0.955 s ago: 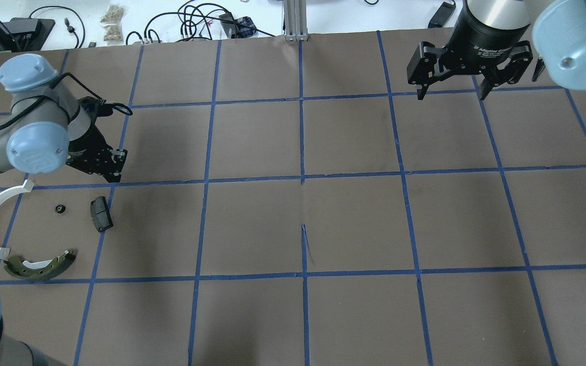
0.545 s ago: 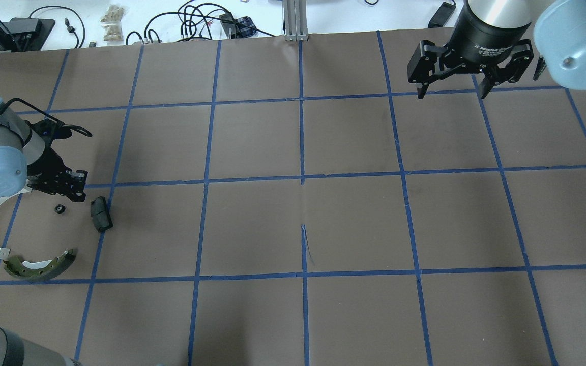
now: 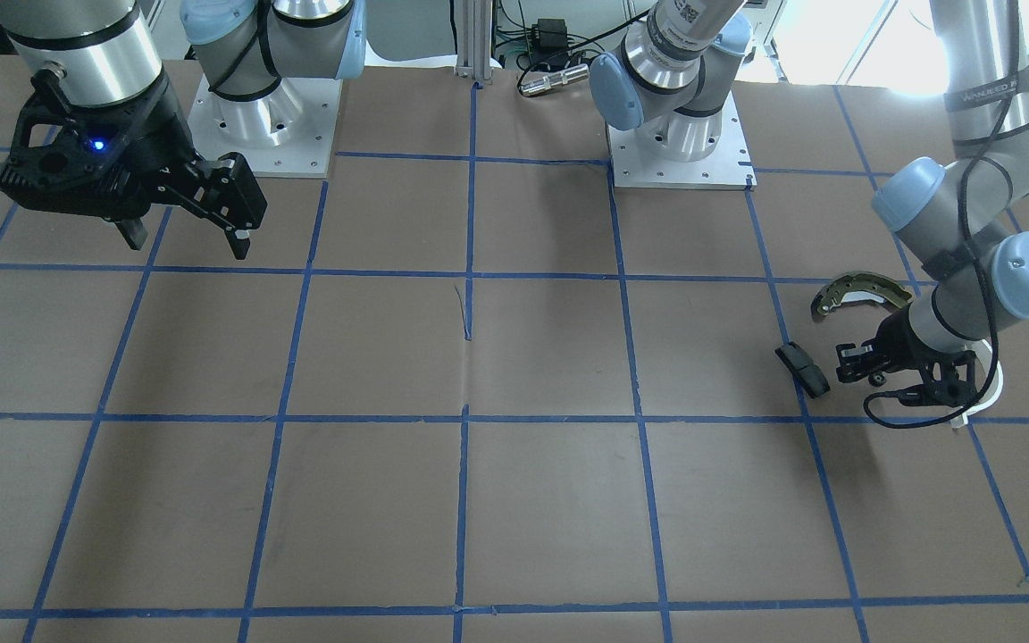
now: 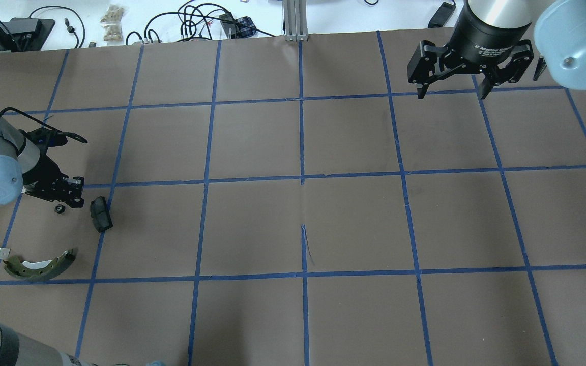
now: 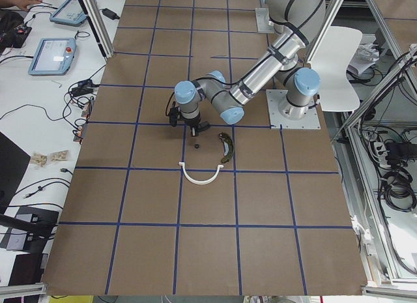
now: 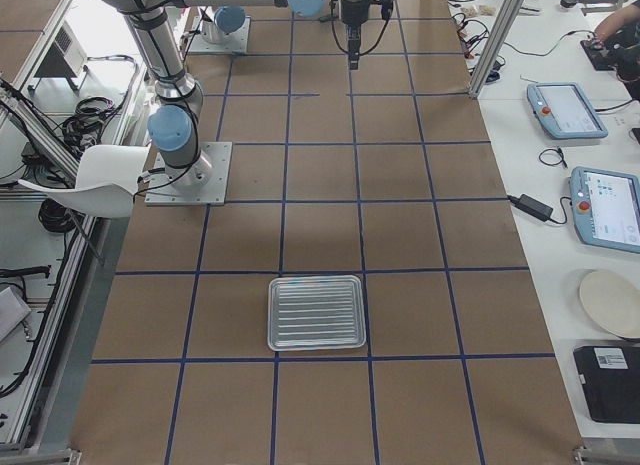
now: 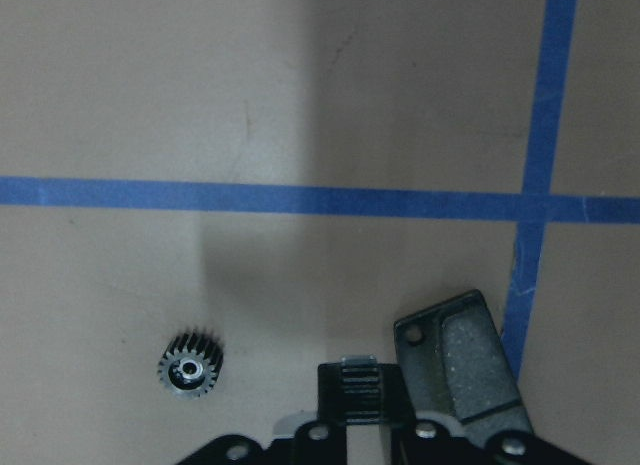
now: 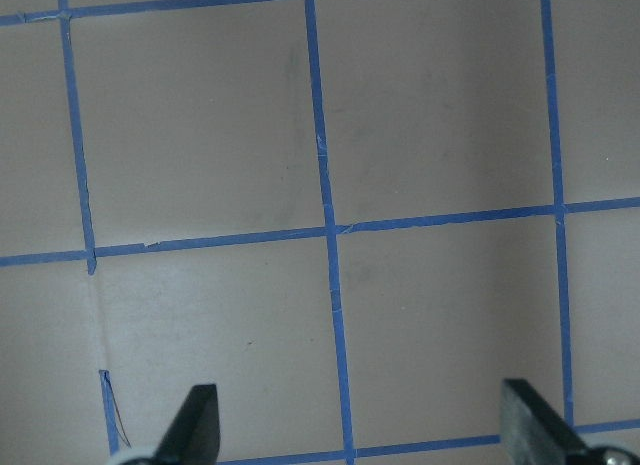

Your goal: Place bearing gear from tray to pile

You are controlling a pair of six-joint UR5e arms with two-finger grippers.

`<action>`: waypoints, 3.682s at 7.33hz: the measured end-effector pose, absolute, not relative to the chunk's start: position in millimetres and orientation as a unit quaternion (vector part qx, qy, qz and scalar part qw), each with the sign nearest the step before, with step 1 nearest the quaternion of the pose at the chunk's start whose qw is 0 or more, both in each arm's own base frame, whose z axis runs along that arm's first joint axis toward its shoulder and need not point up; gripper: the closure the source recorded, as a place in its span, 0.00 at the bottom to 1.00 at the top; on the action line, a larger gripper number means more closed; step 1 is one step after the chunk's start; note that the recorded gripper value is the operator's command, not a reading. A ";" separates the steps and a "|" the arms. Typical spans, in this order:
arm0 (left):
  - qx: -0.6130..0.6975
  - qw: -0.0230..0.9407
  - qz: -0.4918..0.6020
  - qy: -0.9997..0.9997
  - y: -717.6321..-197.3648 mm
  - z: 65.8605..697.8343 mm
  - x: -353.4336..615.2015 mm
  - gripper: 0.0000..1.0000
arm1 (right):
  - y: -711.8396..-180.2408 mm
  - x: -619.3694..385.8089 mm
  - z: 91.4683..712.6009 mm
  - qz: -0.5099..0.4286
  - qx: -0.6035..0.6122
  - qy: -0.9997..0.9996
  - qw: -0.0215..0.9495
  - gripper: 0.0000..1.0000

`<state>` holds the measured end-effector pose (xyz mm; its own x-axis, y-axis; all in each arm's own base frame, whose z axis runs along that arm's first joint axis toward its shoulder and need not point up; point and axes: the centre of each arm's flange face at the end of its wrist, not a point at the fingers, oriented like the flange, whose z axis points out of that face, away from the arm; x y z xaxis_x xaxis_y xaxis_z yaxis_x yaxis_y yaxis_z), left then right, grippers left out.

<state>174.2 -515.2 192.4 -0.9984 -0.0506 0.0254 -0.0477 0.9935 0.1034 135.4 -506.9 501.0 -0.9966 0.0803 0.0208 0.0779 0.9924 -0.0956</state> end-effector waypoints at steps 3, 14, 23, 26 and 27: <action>0.021 0.011 -0.048 -0.999 -516.2 192.1 175.9 0.12 | -506.6 136.4 501.1 0.047 -0.041 -0.998 0.009 0.00; 0.018 -0.007 -0.039 -0.999 -541.7 266.5 160.8 0.00 | -508.9 136.5 499.9 0.050 -0.043 -0.998 0.010 0.00; 0.037 0.007 -0.033 -0.999 -487.8 497.0 -141.2 0.00 | -508.0 136.5 501.2 0.051 -0.042 -0.998 0.009 0.00; 0.051 0.006 -0.021 -0.998 -483.7 511.8 -118.7 0.00 | -508.0 136.0 501.5 0.051 -0.042 -0.998 0.009 0.00; 0.046 0.000 -0.017 -0.999 -480.5 516.1 -116.1 0.00 | -508.4 136.0 501.0 0.051 -0.043 -0.998 0.009 0.00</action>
<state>-116.1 -480.5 516.1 -0.9958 -0.0912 -0.0011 -0.0912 0.9953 0.0335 136.0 -508.4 501.0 -0.9962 0.0858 0.0134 0.0840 0.9912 -0.1024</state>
